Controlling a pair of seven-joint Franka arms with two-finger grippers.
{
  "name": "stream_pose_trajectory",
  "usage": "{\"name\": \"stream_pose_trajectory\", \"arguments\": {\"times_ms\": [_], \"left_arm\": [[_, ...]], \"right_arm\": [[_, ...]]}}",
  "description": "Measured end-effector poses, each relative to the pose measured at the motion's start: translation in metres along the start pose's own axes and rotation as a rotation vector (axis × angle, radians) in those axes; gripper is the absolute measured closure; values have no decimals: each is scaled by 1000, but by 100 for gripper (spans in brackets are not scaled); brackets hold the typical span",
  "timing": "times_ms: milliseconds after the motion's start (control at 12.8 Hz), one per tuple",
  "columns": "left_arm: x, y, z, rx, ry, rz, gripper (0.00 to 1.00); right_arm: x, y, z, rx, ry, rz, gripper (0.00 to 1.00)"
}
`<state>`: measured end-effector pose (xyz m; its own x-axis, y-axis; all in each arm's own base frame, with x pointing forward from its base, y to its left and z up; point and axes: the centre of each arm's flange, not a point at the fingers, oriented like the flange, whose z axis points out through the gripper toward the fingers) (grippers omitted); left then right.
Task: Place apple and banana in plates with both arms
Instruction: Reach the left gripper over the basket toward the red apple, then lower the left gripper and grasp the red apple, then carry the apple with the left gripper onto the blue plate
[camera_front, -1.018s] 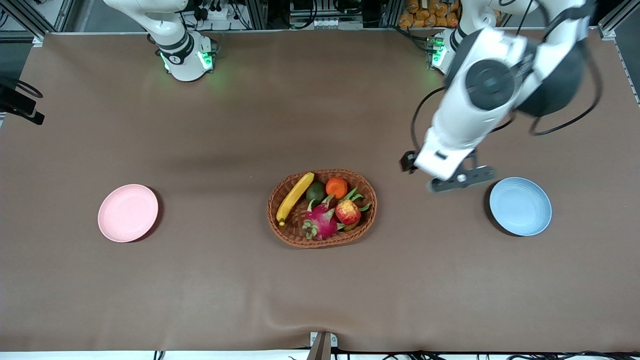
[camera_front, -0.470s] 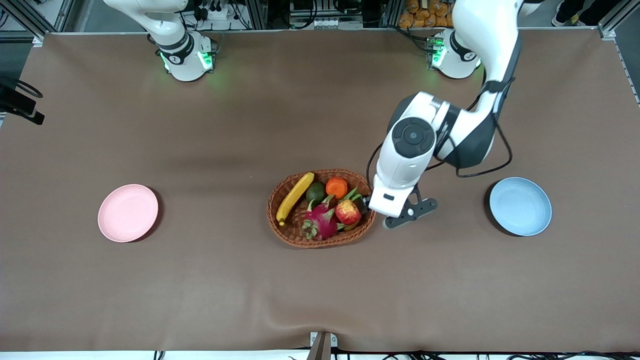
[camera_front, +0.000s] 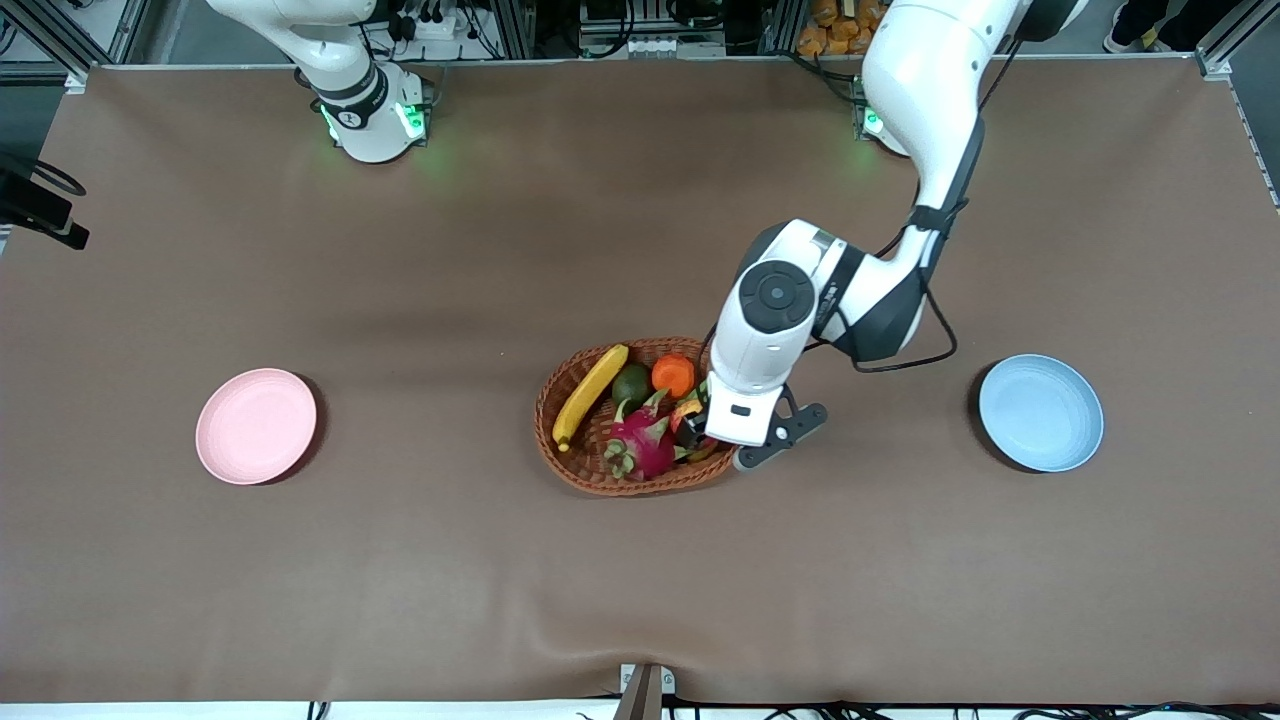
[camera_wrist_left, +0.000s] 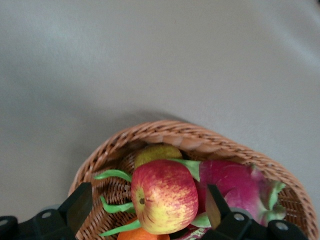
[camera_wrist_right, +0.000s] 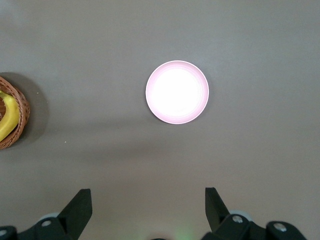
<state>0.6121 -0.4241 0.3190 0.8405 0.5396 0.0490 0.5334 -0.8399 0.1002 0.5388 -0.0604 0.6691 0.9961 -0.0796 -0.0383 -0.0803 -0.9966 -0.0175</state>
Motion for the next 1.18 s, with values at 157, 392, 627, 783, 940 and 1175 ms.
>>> {"name": "stream_pose_trajectory", "arguments": {"times_ms": [157,392,627,783,940,1175], "left_arm": [[-9,5,12,-10,2,-10,0],[-10,10,23,-53,-7,-29,0],[-13,9,45,-40,-15,-29,0],[-13,7,53,-32,-18,-30,19],[-9,9,45,-40,-14,-33,37],[18,2,-6,-27,-10,-49,37]], "right_arm": [[0,0,0,0,0,0,0],[0,0,0,0,0,0,0],[0,0,0,0,-1,0,0],[0,0,0,0,-1,0,0],[0,0,0,0,-1,0,0],[0,0,1,0,-2,0,0]]}}
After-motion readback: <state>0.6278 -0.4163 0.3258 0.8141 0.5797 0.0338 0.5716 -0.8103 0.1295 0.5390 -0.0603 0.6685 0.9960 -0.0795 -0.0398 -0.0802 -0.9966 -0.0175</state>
